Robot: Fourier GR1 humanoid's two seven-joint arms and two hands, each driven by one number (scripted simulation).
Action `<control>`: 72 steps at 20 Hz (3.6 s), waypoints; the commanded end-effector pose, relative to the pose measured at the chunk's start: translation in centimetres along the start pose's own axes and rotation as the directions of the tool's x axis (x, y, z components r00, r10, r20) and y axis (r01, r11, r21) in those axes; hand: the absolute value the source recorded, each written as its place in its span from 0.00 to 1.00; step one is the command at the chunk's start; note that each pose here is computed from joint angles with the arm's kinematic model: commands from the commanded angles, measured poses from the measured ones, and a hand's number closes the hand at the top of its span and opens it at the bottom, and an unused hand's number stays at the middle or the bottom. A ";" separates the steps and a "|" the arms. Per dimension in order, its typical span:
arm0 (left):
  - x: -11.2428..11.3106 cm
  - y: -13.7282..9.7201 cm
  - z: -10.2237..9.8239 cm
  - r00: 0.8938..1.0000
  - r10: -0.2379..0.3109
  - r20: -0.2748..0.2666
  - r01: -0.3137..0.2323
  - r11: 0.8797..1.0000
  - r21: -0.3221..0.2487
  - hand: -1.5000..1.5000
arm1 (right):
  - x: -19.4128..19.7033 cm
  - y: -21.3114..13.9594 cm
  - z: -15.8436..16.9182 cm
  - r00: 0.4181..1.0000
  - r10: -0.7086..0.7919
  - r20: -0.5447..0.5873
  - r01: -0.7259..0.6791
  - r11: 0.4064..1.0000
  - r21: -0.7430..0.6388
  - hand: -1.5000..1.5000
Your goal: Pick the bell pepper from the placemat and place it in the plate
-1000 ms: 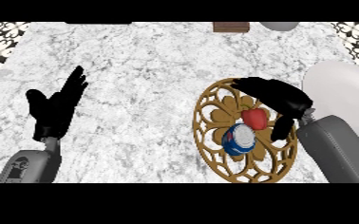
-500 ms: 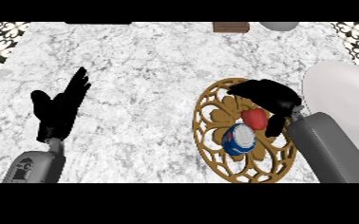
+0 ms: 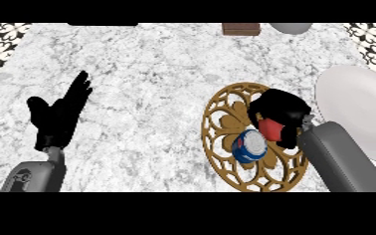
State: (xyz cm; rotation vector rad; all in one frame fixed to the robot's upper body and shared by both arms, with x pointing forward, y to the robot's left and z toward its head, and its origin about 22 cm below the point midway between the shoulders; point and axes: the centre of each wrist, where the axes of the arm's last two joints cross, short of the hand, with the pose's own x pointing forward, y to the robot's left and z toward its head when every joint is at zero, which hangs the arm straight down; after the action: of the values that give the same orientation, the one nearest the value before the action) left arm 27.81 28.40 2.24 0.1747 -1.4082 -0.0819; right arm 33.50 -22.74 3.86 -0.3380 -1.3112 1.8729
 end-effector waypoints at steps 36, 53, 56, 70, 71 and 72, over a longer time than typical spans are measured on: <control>0.0 1.1 -0.2 1.000 -0.007 -0.005 0.007 1.000 0.021 0.50 | -5.0 -3.6 12.1 0.337 -0.789 -0.513 -0.418 0.363 -0.833 1.00; 0.0 -1.0 0.1 1.000 0.001 0.008 -0.001 1.000 -0.009 0.50 | -15.0 4.5 19.6 0.227 -0.848 -0.478 -0.108 0.466 -0.878 0.00; 0.0 1.6 -1.2 1.000 -0.009 0.002 0.009 1.000 0.020 0.50 | -14.6 4.2 18.5 0.318 -0.830 -0.458 -0.131 0.439 -0.889 0.00; -0.9 0.4 -0.3 1.000 0.009 -0.030 -0.008 1.000 0.014 0.50 | -11.2 -1.2 19.4 0.513 -0.852 0.102 0.029 -0.102 -0.994 0.00; -1.2 1.4 -0.2 1.000 0.006 0.004 -0.006 1.000 0.017 0.50 | -11.9 0.5 19.9 0.481 -0.865 0.142 0.054 -0.132 -0.990 0.00; -1.5 1.0 -0.6 1.000 0.006 -0.024 -0.006 1.000 0.020 0.50 | -11.6 -0.7 21.7 0.475 -0.863 0.173 0.117 -0.133 -0.984 0.00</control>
State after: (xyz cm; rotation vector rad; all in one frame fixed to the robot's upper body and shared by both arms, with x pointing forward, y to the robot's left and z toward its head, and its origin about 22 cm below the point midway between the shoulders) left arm 28.00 29.33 1.46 0.1833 -1.3937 -0.0696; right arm 29.08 -44.58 9.94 -0.9434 -1.6175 -0.1494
